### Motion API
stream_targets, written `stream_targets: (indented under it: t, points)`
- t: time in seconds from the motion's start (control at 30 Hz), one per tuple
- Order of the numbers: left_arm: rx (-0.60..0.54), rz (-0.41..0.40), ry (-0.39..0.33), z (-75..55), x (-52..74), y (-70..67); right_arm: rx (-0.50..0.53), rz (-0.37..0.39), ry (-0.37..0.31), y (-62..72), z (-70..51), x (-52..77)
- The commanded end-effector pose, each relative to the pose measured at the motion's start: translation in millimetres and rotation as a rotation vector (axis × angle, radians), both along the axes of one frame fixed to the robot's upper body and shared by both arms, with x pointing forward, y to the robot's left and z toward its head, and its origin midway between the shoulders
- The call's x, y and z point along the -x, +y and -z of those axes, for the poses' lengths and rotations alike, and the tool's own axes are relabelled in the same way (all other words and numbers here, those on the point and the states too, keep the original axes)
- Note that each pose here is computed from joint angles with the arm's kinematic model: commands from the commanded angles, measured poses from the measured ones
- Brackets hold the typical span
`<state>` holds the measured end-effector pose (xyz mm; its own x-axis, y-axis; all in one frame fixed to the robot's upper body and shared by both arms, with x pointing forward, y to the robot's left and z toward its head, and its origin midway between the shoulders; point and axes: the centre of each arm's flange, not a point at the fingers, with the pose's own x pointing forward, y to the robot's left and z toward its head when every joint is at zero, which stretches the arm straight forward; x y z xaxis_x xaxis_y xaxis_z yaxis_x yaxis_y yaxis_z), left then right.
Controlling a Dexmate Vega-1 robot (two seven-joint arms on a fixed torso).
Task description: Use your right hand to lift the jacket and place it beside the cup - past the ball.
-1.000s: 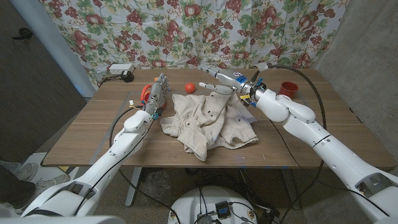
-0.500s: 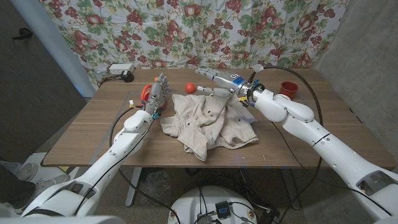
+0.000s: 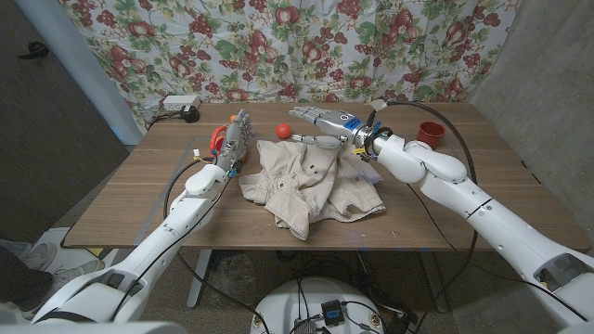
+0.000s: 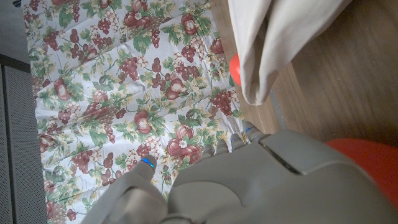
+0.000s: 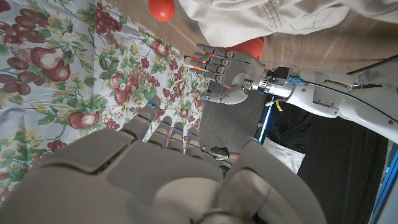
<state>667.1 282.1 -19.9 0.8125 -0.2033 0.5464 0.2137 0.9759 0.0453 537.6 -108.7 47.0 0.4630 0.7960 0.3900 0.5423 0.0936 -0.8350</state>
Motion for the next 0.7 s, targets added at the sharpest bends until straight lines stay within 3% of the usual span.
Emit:
stream_targets:
  t: [0.03,0.7]
  points:
    - [-0.001,-0.001,0.0,0.1,0.5,-0.5,0.05,0.042,-0.002,5.2,8.2,-2.3]
    - [-0.002,0.001,-0.001,-0.2,0.6,-0.7,0.133,0.159,-0.037,14.1,19.0,-3.2]
